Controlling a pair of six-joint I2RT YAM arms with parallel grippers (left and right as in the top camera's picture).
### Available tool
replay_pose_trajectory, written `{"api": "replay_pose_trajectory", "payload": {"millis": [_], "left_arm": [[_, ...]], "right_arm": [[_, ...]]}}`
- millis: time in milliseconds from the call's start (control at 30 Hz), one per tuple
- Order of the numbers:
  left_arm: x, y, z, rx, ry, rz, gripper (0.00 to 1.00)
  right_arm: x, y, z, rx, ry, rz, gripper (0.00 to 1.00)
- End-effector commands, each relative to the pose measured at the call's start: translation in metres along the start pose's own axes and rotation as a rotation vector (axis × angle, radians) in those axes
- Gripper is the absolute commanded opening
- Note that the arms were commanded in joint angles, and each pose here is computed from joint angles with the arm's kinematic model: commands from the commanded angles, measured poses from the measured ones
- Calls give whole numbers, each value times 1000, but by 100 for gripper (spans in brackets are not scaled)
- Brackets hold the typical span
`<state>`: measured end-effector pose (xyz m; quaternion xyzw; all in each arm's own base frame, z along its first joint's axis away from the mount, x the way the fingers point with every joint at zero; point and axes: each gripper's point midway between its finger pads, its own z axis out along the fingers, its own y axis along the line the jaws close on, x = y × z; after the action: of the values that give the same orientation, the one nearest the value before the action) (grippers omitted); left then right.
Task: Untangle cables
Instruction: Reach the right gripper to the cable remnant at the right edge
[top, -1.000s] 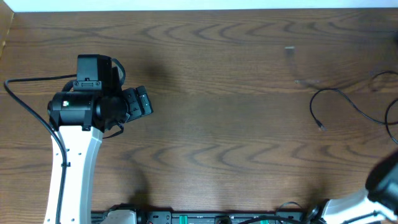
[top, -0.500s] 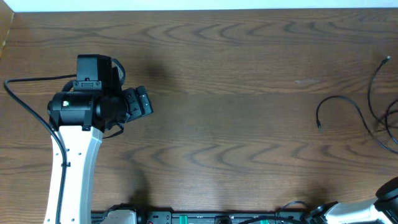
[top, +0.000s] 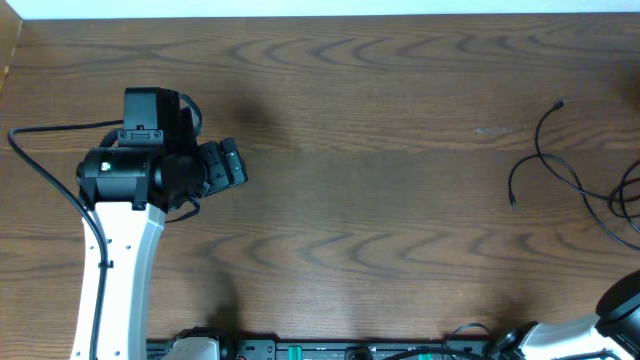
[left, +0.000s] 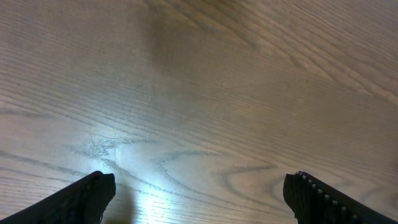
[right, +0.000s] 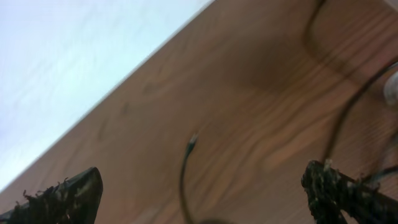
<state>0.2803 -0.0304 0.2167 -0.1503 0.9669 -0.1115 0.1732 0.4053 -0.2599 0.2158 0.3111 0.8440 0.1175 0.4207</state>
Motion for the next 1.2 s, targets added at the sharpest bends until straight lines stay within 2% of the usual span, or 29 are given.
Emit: {"api": "replay_pose_trajectory", "payload": {"millis": [0, 133, 167, 233, 300, 400, 500, 633, 700, 967, 1167], "left_arm": [[2, -2, 0, 11, 6, 19, 92], [2, -2, 0, 8, 5, 23, 92], [2, -2, 0, 8, 5, 23, 92], [2, -2, 0, 8, 5, 23, 92], [2, -2, 0, 8, 5, 23, 92], [2, -2, 0, 8, 5, 31, 92], [2, -2, 0, 8, 5, 46, 92], [2, -2, 0, 8, 5, 49, 93], [2, -2, 0, 8, 5, 49, 92], [2, -2, 0, 8, 5, 48, 92], [2, -2, 0, 8, 4, 48, 92]], "right_arm": [[28, 20, 12, 12, 100, -5, 99], [82, 6, 15, 289, 242, 221, 99], [95, 8, 16, 321, 277, 227, 99], [114, 14, 19, 342, 329, 185, 99], [129, 19, 25, 340, 370, 66, 99], [145, -7, 21, 534, 368, 16, 99], [163, -26, 17, 680, 298, 263, 99], [214, -40, 17, 793, 239, 757, 99], [231, -40, 30, 759, 222, 889, 99], [226, -35, 80, 472, 81, 870, 98], [222, -55, 77, 536, -44, 887, 90]]}}
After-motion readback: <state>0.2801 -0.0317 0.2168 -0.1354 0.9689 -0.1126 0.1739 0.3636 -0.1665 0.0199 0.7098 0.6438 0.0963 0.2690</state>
